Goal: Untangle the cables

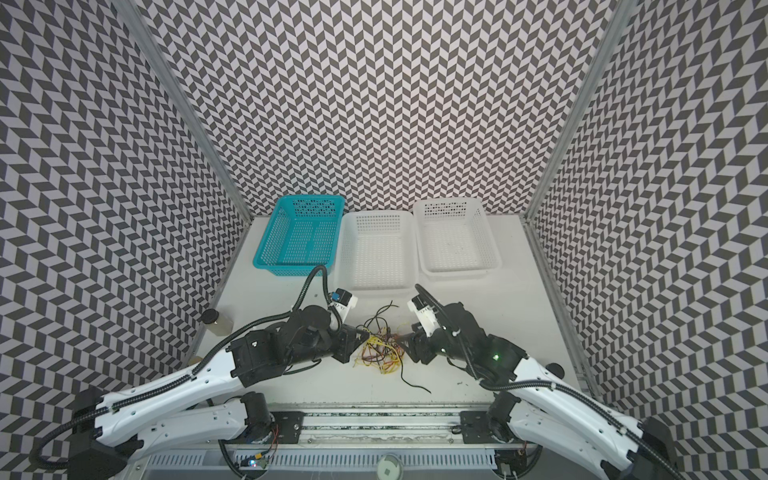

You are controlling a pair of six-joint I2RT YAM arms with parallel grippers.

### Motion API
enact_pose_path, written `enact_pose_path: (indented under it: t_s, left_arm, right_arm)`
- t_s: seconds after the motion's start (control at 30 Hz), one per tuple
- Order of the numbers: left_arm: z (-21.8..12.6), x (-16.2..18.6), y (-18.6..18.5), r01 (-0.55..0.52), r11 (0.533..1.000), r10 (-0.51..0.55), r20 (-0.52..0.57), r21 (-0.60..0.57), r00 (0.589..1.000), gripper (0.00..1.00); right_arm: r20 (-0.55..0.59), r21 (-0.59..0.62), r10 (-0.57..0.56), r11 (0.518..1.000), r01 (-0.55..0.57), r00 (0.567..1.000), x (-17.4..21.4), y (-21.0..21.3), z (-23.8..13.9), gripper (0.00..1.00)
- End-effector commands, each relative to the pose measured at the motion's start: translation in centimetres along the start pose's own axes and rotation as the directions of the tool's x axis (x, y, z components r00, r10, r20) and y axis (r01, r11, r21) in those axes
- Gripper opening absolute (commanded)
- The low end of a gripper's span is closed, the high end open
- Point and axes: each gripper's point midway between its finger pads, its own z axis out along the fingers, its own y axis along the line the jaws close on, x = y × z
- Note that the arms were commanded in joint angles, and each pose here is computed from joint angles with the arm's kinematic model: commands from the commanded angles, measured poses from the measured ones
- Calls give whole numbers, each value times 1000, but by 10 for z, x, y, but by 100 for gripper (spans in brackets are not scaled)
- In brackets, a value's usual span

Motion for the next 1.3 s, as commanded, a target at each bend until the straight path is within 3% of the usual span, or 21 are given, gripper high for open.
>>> enact_pose_path:
  t_s: [0.0, 0.13, 0.2, 0.27, 0.4, 0.47, 0.5, 0.77, 1.1, 1.27]
  left_arm:
    - [-4, -10, -10, 15, 999, -15, 7, 40, 1000, 5]
    - [-3, -8, -13, 18, 998, -18, 4, 66, 1000, 10]
    - [-4, -8, -13, 19, 997, -19, 8, 69, 1000, 12]
    - [-7, -8, -13, 17, 997, -18, 13, 70, 1000, 15]
    - [-12, -5, -9, 19, 998, -20, 22, 62, 1000, 25]
    - [-13, -3, -6, 23, 998, -24, 20, 55, 1000, 32]
    - [-13, -2, -4, 24, 998, -25, 21, 52, 999, 35]
    - [-5, 11, 3, 45, 997, -45, -5, 60, 999, 52]
    - [0, 5, -17, 48, 980, -56, 34, 193, 998, 62]
    - [7, 7, -21, 53, 972, -60, 25, 228, 998, 62]
  right_arm:
    - [42, -65, -115, 991, 118, 992, -5, 21, 9, 64]
    - [49, -23, -139, 990, 140, 989, -8, 19, 23, 61]
    - [13, 23, -150, 988, 150, 989, -6, 11, 30, 49]
    - [-23, 35, -153, 988, 153, 988, -3, 8, 35, 45]
    - [-31, 58, -152, 986, 153, 988, -2, 4, 37, 22]
    - [-12, 83, -153, 985, 154, 988, -10, 3, 32, 3]
    - [1, 94, -155, 984, 154, 988, -15, 3, 28, 0]
    - [156, 45, -156, 988, 150, 975, -65, 29, -3, 0]
    - [279, -28, -95, 994, 107, 956, -111, 56, -32, 0]
    - [334, -41, -107, 991, 128, 937, -140, 71, -54, 0]
